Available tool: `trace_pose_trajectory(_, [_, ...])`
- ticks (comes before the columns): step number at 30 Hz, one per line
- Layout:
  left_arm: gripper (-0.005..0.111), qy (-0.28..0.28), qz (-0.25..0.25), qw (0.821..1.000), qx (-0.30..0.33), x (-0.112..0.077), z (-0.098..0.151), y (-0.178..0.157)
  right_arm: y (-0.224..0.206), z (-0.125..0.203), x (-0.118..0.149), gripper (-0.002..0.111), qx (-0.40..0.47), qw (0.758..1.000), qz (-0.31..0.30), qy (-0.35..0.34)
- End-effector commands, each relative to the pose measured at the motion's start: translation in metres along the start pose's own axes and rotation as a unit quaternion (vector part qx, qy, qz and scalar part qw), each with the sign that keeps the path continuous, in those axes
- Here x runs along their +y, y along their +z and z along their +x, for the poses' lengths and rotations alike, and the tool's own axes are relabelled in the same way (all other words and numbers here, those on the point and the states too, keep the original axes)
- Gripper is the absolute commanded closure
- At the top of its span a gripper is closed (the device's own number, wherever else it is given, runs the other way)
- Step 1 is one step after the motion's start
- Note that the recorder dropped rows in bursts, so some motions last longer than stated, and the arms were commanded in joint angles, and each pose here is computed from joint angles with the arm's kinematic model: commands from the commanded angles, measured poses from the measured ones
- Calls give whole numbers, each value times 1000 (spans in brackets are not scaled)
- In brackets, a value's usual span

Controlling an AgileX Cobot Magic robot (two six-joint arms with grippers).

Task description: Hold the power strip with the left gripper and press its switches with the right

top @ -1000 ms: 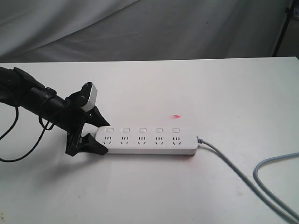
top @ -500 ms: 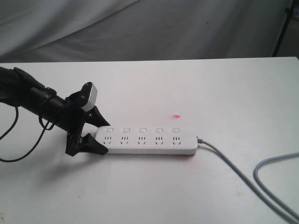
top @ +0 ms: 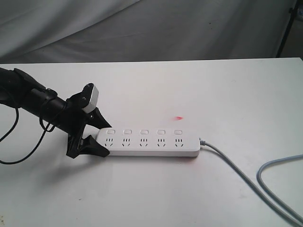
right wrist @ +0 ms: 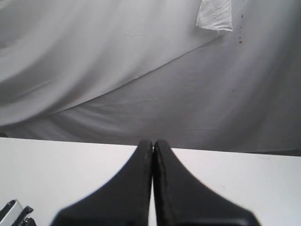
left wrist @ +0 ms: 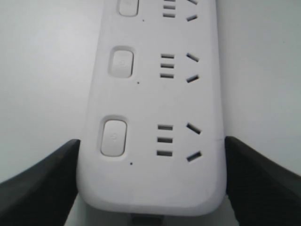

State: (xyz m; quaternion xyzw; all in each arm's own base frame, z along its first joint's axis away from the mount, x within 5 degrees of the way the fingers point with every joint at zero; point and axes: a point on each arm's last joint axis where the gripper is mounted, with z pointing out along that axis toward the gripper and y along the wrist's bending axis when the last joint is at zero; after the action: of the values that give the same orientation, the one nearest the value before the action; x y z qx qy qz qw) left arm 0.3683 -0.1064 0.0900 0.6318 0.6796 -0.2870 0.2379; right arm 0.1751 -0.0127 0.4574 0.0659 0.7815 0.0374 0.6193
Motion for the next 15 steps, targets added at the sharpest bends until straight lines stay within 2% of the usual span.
trace_pose_trajectory(1, [68, 0, -5, 1000, 5, 0, 1, 2, -11, 16, -5, 108, 4, 999, 21, -28])
trace_pose_trajectory(8, [68, 0, -5, 1000, 5, 0, 1, 2, -27, 46, -9, 108, 16, 999, 30, -39])
trace_pose_trajectory(15, [68, 0, -5, 1000, 5, 0, 1, 2, -40, 103, -15, 108, 38, 998, 38, -44])
